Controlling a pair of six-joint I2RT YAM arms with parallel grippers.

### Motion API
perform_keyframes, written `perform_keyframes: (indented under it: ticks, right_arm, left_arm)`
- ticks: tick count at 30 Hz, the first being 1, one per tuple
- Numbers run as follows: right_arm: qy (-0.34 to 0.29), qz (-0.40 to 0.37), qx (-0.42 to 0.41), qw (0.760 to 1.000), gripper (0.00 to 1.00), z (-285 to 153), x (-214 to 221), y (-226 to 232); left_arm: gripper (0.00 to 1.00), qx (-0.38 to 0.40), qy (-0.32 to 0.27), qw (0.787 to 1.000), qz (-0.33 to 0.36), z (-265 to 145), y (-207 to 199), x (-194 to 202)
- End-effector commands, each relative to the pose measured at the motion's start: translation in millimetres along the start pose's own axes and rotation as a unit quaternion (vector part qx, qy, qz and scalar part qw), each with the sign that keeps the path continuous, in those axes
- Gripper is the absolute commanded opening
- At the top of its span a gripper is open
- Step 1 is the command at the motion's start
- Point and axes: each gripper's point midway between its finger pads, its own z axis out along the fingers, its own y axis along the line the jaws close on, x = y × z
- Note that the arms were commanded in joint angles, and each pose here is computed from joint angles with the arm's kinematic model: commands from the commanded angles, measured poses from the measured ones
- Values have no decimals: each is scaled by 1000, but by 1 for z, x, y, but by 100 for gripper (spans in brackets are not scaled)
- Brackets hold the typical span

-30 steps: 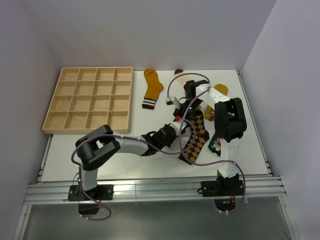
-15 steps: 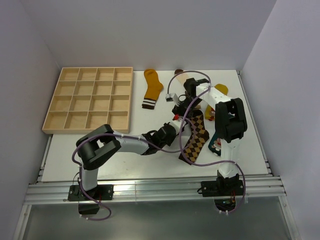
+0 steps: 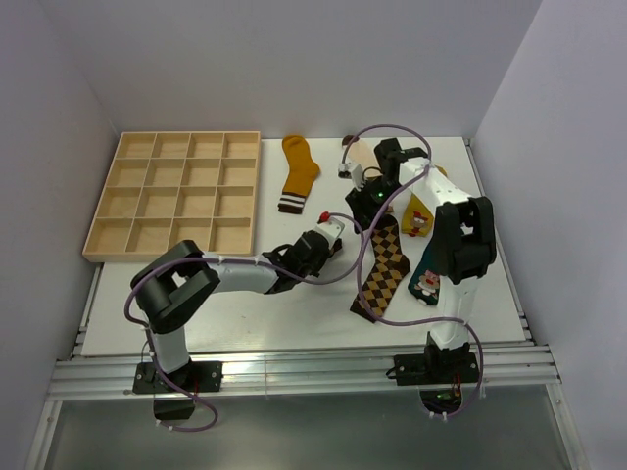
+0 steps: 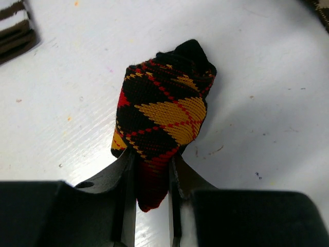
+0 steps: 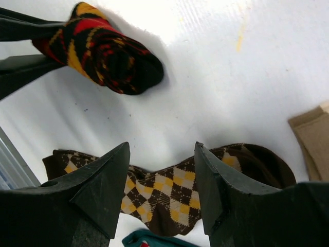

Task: Roll the socks
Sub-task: Pick up the sock at the center of the board, then place the sock in the storage box.

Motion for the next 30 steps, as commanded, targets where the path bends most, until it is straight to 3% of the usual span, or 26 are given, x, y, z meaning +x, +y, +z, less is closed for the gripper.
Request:
perform_keyframes:
  ticks: [1, 15, 20, 26, 30]
  right_arm:
    - [-41, -10, 41, 998, 60, -28, -25, -5]
    - [-49, 1, 60, 997, 60, -42, -28, -12]
    - [-58, 4, 66, 996, 60, -49, -30, -15]
    - [-64, 6, 68, 996, 60, -55, -34, -18]
    - [-68, 4, 78, 995, 60, -61, -38, -22]
  left_arm:
    - [0, 8, -6, 999, -31, -13, 6, -11]
    - [0, -21, -40, 993, -112, -34, 52, -54]
    - [0, -37, -80, 984, -157, -57, 80, -86]
    - [0, -84, -131, 966, -205, -79, 134, -129]
    - [0, -159, -145, 949, -231, -92, 198, -141]
